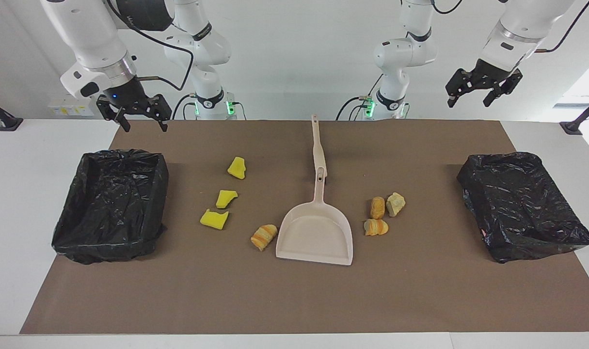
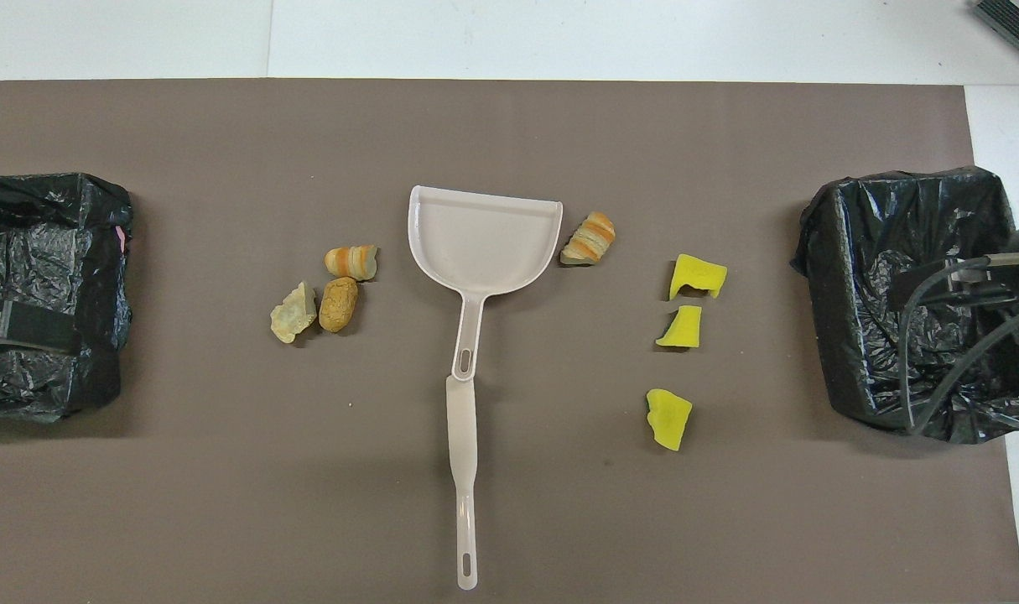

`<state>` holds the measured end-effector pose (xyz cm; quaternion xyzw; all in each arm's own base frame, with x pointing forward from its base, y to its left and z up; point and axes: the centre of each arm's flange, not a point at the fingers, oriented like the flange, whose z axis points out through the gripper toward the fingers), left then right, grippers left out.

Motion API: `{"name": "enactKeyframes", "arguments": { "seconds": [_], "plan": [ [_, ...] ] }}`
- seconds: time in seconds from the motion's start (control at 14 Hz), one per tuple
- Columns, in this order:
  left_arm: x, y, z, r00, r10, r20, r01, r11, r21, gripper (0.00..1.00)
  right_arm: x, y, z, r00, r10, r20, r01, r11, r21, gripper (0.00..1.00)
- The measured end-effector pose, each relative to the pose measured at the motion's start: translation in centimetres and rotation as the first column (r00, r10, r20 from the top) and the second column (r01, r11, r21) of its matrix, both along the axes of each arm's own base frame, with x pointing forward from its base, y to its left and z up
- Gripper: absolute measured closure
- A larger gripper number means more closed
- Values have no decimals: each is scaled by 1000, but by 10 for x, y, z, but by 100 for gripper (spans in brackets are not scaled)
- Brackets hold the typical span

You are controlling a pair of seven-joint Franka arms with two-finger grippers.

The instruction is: Sweep and dump trash in bin

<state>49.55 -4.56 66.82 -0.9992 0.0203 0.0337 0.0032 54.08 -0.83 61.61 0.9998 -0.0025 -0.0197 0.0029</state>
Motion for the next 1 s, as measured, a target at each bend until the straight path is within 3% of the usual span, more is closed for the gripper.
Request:
{"name": "enactKeyframes", "arguments": {
  "seconds": [0.57, 1.0],
  "plan": [
    [2, -9, 2, 1000, -16, 26, 16, 1000, -11, 0, -8, 0, -3, 1000, 0, -9, 0, 1000, 0, 0],
    [-1, -59, -23, 995, -104, 4, 104, 994, -41, 0, -8, 1, -5, 1000, 1, -13, -1, 1000, 0, 0]
  ]
}}
